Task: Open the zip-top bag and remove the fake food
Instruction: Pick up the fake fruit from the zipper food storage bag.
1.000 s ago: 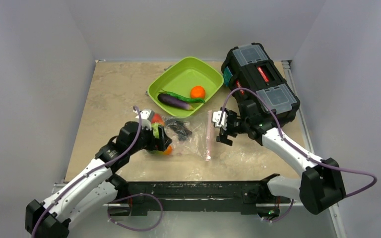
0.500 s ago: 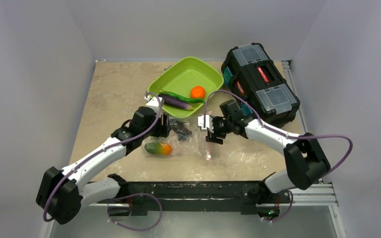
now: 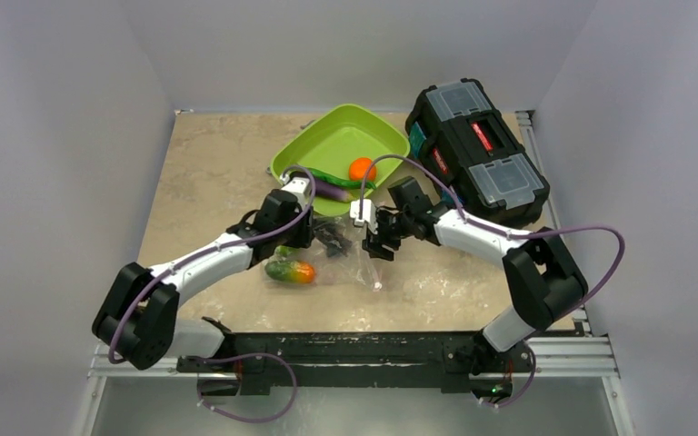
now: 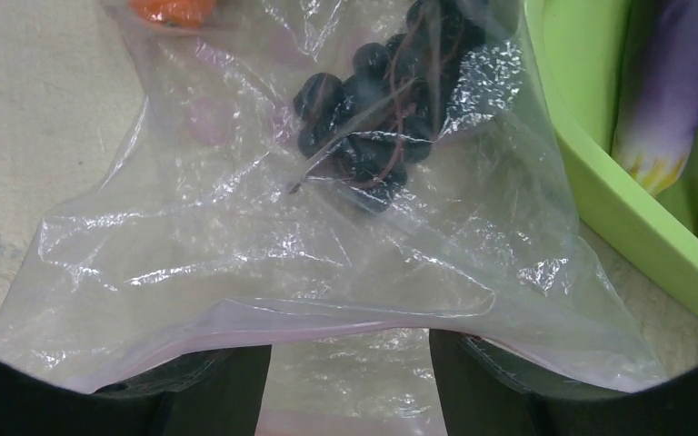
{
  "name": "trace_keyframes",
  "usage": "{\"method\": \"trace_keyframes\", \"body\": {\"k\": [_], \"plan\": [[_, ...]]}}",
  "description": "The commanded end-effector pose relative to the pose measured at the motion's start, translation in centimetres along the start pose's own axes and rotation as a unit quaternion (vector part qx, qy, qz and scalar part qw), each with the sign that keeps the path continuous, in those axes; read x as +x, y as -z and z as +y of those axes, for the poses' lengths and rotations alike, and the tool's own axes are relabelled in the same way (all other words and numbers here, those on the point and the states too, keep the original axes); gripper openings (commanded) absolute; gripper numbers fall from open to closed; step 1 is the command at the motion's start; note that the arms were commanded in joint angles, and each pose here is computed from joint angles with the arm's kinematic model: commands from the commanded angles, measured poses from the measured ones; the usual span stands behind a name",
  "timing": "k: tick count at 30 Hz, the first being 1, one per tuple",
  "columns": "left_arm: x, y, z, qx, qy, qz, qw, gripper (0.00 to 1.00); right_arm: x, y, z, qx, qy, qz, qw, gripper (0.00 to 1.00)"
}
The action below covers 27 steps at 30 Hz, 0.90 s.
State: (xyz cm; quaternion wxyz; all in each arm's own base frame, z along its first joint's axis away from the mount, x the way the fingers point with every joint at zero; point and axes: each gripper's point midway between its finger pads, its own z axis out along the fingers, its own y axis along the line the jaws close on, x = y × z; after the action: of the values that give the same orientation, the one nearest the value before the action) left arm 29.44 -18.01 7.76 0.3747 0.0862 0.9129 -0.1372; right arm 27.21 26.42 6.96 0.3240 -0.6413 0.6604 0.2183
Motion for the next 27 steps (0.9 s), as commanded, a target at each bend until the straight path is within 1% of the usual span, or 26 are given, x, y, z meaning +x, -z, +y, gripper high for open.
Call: {"method": "trace_keyframes", "body": {"k": [1, 5, 8, 12, 16, 21, 22, 27], "plan": [[-0.2, -1.1, -0.7, 0.025, 0.005, -0.008, 1.0, 0.37, -1.8, -0.2, -1.2, 0.018, -0.051, -0.024, 0.998, 0.64], [0.6, -1.9, -1.3, 0.04, 0.007, 0.01, 0.999, 0.35, -1.0, -1.2, -1.8, 0.022, -0.074, -0.005, 0.997, 0.65], [1.2, -2.5, -1.5, 0.045, 0.006, 0.025, 0.999, 0.33, -1.0, -1.9, -2.3, 0.024, -0.075, 0.004, 0.997, 0.65], [2.4, -3.4, -1.4, 0.045, 0.005, 0.046, 0.998, 0.31, -1.4, -3.2, -2.0, 0.013, -0.043, 0.019, 0.999, 0.67], [3.5, -4.2, -1.8, 0.057, 0.008, 0.066, 0.996, 0.24, -1.8, -4.8, -1.5, -0.003, -0.016, 0.033, 0.999, 0.68], [5.1, -4.8, -2.0, 0.067, 0.013, 0.096, 0.993, 0.2, -3.2, -6.0, -1.3, -0.008, 0.013, 0.038, 0.999, 0.7], [4.6, -5.1, -2.3, 0.075, 0.014, 0.085, 0.993, 0.19, -3.5, -6.3, -1.3, -0.009, 0.014, 0.038, 0.999, 0.7], [5.1, -5.5, -3.0, 0.092, 0.022, 0.093, 0.991, 0.18, -4.4, -7.5, -1.1, -0.014, 0.013, 0.037, 0.999, 0.69]]}}
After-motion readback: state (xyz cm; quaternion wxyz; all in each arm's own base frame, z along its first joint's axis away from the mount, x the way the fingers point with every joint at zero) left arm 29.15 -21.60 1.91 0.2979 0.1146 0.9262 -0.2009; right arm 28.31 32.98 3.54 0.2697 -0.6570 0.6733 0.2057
